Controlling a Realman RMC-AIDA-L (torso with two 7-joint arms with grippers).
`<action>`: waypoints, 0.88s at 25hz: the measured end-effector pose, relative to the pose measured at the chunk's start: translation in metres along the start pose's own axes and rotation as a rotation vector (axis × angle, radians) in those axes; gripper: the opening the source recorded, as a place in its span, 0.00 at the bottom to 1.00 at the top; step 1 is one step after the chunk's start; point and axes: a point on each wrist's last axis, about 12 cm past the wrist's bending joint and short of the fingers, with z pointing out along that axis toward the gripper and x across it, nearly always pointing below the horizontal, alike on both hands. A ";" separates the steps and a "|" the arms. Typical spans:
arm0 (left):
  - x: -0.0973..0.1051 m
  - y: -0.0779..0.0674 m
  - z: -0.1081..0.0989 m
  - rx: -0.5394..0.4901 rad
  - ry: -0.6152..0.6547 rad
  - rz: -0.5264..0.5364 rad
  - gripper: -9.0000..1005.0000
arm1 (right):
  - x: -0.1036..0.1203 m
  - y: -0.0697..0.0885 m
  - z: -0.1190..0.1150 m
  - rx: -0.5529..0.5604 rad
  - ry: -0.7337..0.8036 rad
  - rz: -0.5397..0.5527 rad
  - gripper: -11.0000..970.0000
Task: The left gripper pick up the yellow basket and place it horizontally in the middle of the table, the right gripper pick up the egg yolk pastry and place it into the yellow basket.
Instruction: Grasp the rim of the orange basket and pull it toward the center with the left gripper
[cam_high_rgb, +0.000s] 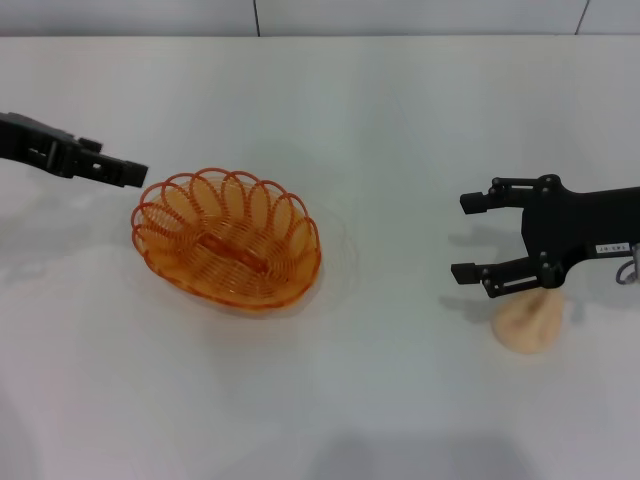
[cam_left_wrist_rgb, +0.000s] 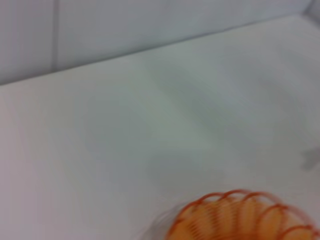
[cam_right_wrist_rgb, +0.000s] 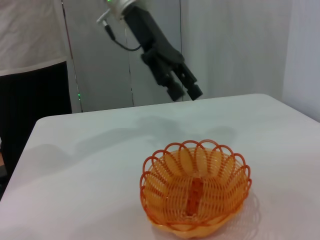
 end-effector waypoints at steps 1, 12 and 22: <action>-0.005 0.001 0.002 -0.027 0.030 -0.006 0.79 | -0.001 -0.001 0.001 0.000 0.001 -0.004 0.90; -0.016 0.003 0.051 -0.167 0.194 -0.006 0.77 | -0.006 -0.004 0.005 -0.001 -0.001 -0.020 0.89; -0.001 0.005 0.080 -0.135 0.155 -0.025 0.75 | -0.005 -0.003 0.006 -0.003 -0.002 -0.022 0.89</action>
